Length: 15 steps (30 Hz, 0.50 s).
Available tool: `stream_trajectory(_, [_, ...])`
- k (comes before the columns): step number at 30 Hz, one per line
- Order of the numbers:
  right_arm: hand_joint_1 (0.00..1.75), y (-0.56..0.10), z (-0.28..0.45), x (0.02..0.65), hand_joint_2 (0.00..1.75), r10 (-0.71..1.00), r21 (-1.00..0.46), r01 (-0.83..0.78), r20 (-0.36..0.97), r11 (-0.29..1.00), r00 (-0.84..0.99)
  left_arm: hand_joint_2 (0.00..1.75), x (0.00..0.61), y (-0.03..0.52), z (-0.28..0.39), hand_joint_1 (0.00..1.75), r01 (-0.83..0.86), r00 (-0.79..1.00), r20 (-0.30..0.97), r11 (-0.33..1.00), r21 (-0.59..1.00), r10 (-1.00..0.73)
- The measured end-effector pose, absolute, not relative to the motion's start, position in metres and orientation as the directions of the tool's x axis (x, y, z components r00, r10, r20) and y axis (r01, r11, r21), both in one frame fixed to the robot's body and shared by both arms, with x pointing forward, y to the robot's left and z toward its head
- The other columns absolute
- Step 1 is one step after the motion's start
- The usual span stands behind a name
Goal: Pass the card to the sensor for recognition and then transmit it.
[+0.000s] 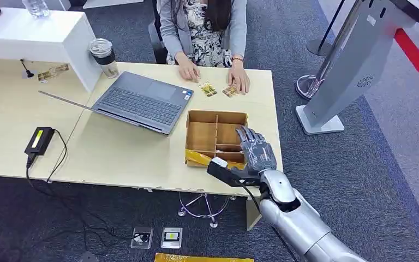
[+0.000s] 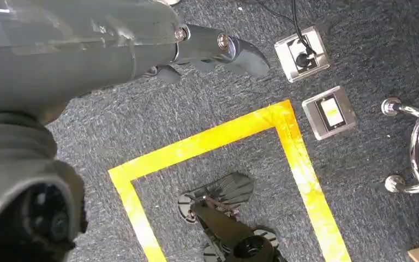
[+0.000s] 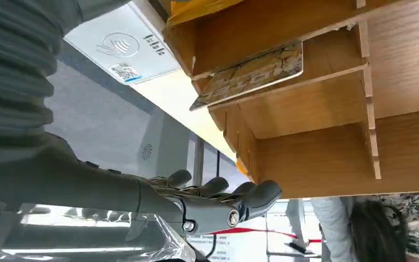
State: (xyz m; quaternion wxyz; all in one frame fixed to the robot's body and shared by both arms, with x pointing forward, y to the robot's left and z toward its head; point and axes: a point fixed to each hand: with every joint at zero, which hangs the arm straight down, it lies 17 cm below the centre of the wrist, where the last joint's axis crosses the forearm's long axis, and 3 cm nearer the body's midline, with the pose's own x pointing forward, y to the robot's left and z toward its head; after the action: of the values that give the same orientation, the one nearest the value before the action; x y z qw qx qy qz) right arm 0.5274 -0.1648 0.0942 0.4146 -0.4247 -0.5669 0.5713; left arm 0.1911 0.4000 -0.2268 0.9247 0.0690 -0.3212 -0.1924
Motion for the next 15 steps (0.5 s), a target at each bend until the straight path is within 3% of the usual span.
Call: stream_trajectory(15, [0.00, -0.1683, 0.0852, 0.5253, 1.75, 0.958, -1.000, -0.010, -0.014, -0.018, -0.288, 0.00, 0.1909, 0.3994, -0.2269, 0.00, 0.313, 0.720, 0.568, 0.917, 0.248, -0.399])
